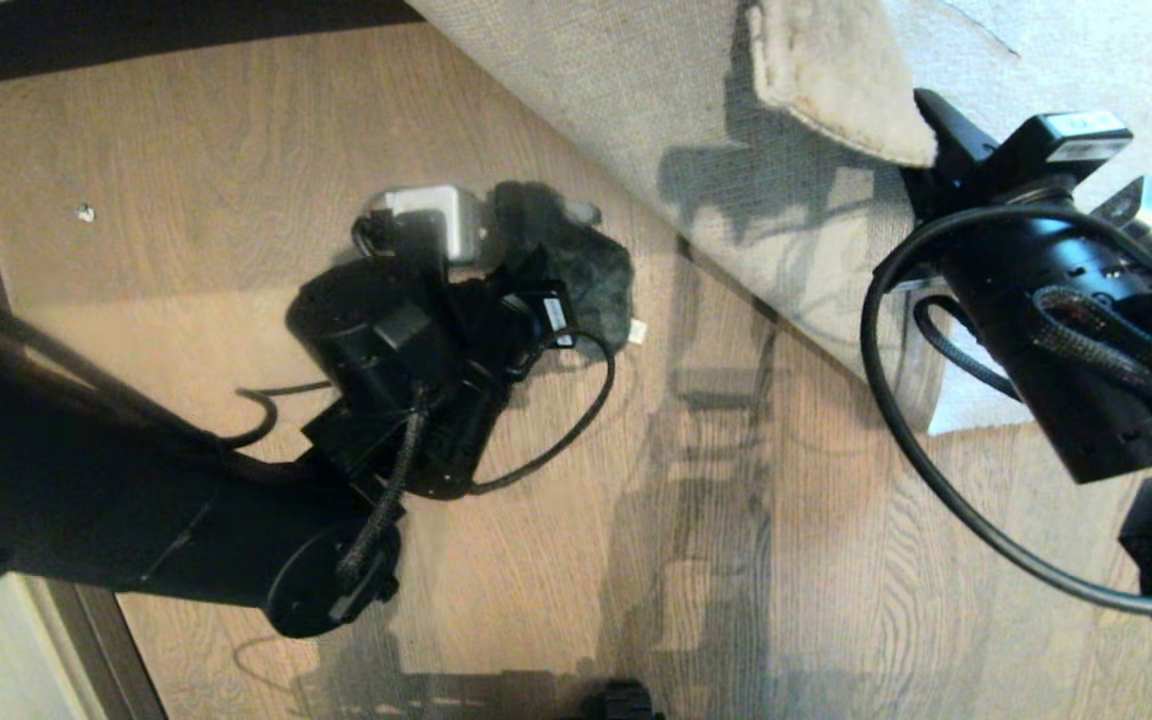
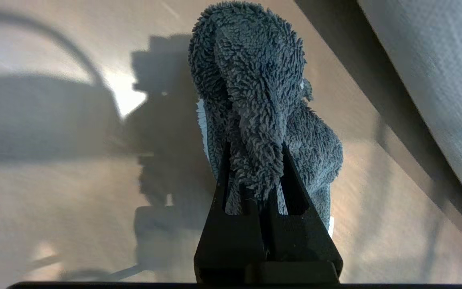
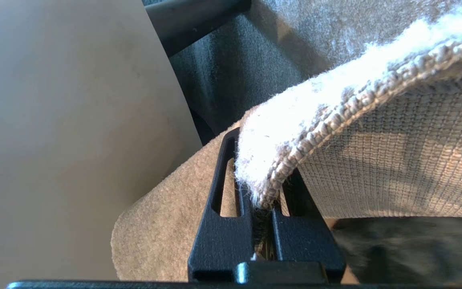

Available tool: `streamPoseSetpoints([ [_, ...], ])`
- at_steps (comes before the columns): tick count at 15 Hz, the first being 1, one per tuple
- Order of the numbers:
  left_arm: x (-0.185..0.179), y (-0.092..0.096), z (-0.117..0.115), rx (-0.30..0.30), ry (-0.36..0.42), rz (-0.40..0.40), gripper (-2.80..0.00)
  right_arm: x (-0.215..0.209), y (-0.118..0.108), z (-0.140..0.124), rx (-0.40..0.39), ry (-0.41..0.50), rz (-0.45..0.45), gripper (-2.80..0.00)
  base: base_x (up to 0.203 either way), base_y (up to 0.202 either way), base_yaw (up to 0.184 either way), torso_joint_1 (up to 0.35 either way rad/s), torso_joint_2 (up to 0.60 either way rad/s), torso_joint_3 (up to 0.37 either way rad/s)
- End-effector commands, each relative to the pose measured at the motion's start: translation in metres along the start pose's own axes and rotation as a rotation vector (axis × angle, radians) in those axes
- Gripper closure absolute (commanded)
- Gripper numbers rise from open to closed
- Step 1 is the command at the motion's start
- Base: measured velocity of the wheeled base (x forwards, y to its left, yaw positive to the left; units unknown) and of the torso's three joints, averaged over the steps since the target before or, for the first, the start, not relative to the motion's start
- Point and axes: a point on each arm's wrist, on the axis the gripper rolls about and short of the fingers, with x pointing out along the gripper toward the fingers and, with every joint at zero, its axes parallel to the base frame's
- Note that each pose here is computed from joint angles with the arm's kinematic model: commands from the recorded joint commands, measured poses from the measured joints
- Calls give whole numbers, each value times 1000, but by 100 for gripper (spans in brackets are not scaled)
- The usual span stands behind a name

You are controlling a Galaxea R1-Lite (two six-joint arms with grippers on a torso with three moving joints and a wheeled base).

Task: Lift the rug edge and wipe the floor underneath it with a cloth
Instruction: Wipe the floor under the carpet with a rag

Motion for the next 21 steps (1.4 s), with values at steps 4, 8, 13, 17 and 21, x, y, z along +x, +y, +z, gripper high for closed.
streamPoseSetpoints([
  [4, -17, 24, 60, -15, -80, 50, 0, 1, 3, 0, 22, 8, 42, 0, 0, 0, 0, 0, 0, 0],
  [8, -65, 36, 66, 60, -3, 25, 0, 0, 3, 0, 21, 16, 43, 0, 0, 0, 0, 0, 0, 0],
  [13, -161, 23, 18, 201, 256, -246, 0, 1, -1, -1, 20, 20, 33, 0, 0, 0, 0, 0, 0, 0],
  [17, -201, 2, -27, 315, 448, -458, 0, 1, -1, -2, 19, 23, 33, 0, 0, 0, 0, 0, 0, 0],
  [21, -190, -26, -68, 347, 507, -480, 0, 1, -1, -1, 17, 23, 33, 0, 0, 0, 0, 0, 0, 0],
])
